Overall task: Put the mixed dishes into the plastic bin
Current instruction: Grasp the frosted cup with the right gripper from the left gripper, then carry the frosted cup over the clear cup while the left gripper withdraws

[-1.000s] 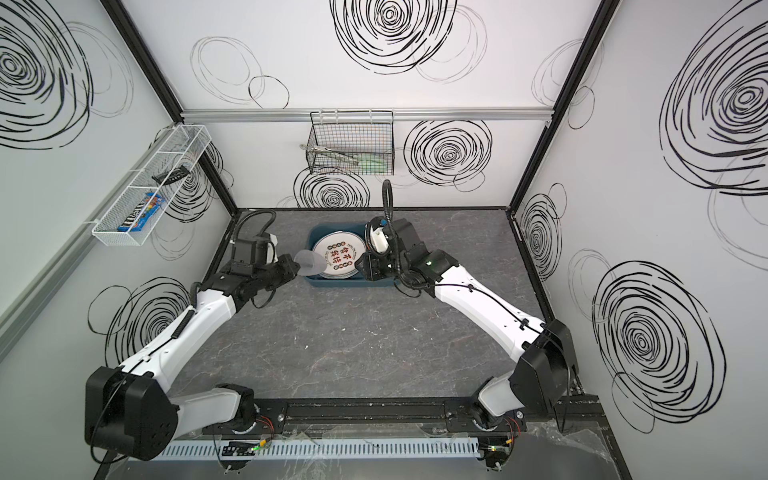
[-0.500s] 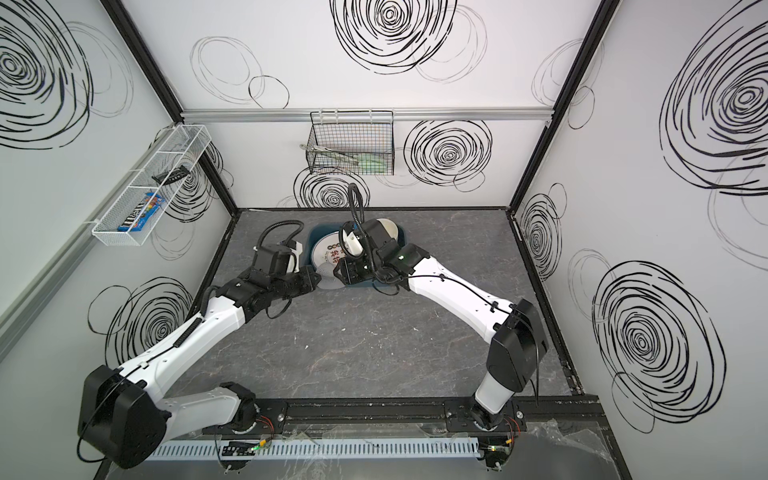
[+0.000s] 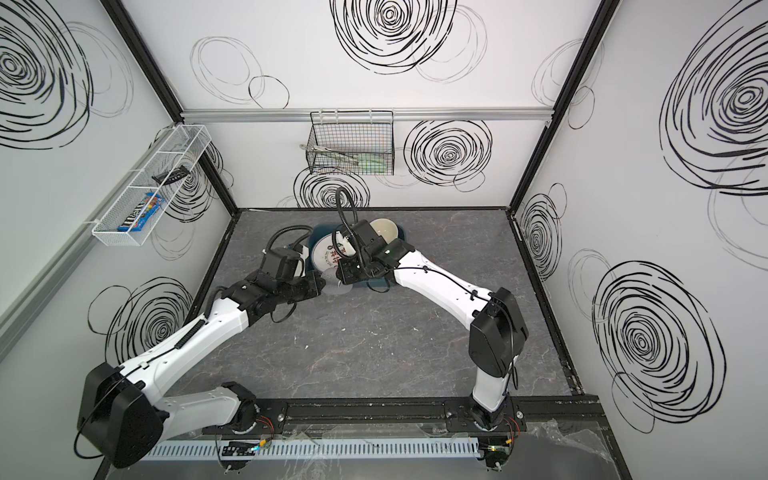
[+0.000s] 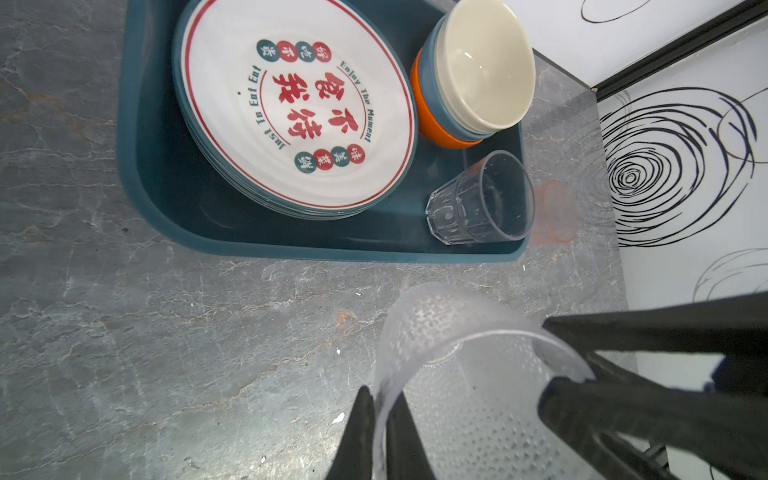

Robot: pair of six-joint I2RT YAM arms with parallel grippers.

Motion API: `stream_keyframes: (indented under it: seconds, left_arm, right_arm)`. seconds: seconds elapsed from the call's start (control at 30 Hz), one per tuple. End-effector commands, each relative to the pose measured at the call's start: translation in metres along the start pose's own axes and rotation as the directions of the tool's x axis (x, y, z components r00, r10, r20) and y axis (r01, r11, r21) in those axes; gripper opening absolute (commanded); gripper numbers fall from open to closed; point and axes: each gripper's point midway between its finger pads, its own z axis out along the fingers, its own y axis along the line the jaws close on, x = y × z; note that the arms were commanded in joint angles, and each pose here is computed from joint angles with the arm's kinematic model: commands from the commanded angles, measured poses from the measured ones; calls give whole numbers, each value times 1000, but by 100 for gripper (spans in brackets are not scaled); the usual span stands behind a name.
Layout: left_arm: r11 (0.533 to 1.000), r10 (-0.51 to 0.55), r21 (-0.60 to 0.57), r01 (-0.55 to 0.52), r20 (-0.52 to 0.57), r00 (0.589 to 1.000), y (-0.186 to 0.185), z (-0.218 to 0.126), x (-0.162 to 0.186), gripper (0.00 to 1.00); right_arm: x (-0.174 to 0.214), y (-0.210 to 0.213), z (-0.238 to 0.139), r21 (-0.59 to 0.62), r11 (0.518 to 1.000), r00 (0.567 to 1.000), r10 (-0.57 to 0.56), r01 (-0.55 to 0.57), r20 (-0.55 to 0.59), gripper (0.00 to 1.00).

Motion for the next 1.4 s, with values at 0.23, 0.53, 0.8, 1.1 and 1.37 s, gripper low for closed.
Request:
stream_keyframes:
  seconds: [0.23, 0.53, 0.8, 1.1, 1.37]
  left_arm:
    - [995, -7, 96, 1, 64, 998, -32, -16, -23, 19]
    - [989, -27, 149, 15, 84, 996, -45, -30, -30, 38]
    - [985, -40, 173, 22, 104, 994, -48, -42, -32, 53]
    - [967, -49, 252, 22, 100, 994, -57, -51, -26, 76]
    - [956, -71, 288, 48, 70, 995, -53, -47, -11, 82]
  right_arm:
    - [1, -30, 3, 126, 991, 999, 40, -35, -35, 9]
    - [-10, -45, -10, 156, 986, 998, 65, -63, -3, 0]
    - [-21, -58, -30, 169, 982, 996, 79, -84, 37, 0]
    - [-35, -78, -56, 191, 975, 991, 98, -114, 93, 0]
    - [-44, -108, -76, 242, 957, 979, 126, -162, 159, 0]
